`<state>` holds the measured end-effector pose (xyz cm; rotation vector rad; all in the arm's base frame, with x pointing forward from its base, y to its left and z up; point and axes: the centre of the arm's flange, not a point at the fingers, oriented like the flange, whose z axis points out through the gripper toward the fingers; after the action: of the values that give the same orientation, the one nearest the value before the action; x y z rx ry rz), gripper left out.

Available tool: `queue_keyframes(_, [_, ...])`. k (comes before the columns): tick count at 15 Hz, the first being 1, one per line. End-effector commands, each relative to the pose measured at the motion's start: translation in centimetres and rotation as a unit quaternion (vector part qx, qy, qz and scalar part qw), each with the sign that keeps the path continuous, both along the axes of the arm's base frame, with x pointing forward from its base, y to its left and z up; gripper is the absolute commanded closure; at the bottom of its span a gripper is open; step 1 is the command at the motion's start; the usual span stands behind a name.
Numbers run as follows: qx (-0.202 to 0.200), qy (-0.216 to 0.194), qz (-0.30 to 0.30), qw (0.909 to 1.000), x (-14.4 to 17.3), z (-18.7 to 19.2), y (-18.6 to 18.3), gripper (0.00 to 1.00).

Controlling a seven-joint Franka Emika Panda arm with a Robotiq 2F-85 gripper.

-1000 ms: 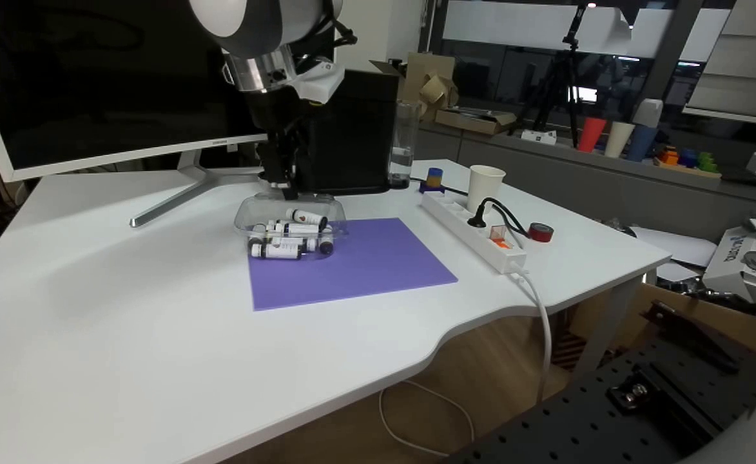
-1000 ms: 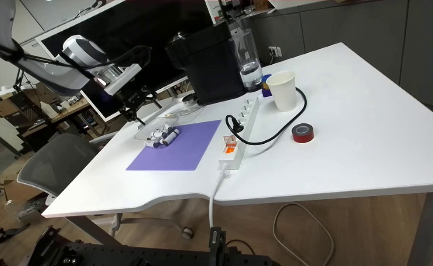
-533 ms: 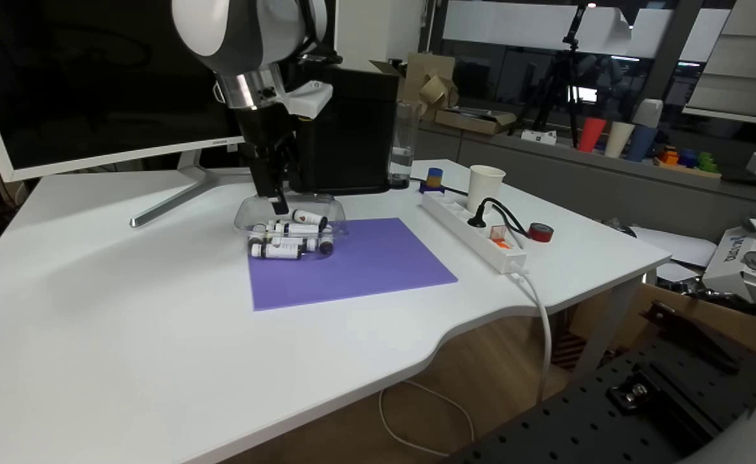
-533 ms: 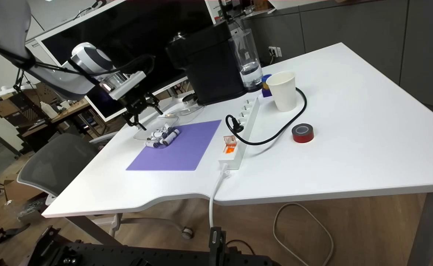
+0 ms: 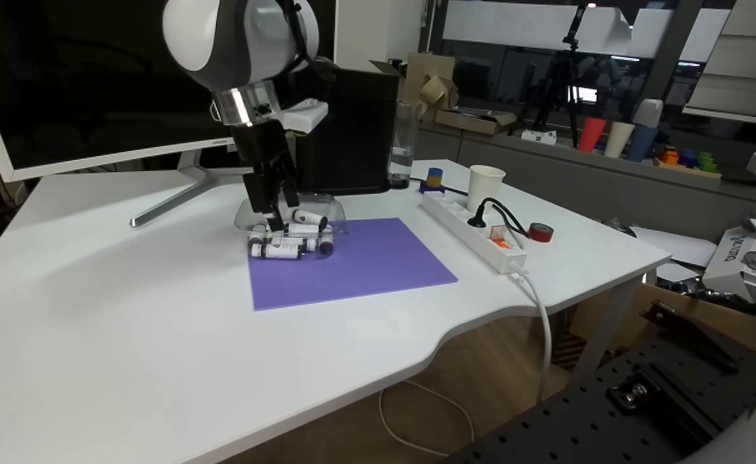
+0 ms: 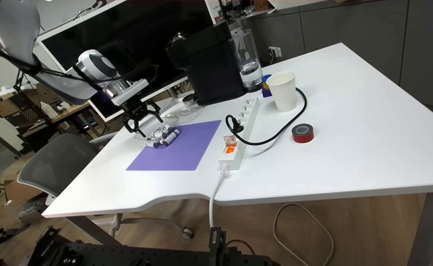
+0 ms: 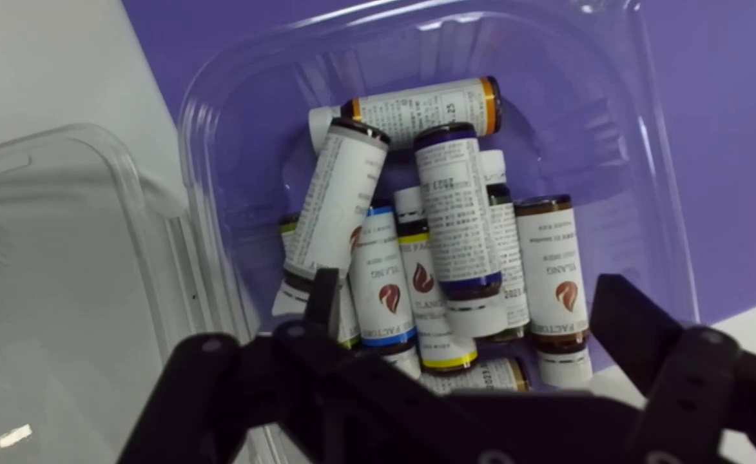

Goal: Put a bottle from the container on the blue mat

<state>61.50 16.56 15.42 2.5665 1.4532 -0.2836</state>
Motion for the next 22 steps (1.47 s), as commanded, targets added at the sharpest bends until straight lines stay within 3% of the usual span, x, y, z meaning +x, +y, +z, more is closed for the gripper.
queue_keyframes(1, [-0.002,0.009,-0.002,1.0000,0.9,-0.4,0.0,0.26])
queue_keyframes(3, [-0.003,0.012,-0.002,0.9999,0.8,-0.8,0.0,0.29])
queue_keyframes(12, [-0.005,0.007,-0.010,0.9999,-0.3,0.7,-1.0,0.94])
queue_keyframes(18, [-0.011,-0.015,-0.063,0.9979,-2.8,6.8,-4.0,0.93])
queue_keyframes(22, [-0.013,-0.020,-0.133,0.9909,-4.6,9.0,-8.4,0.93])
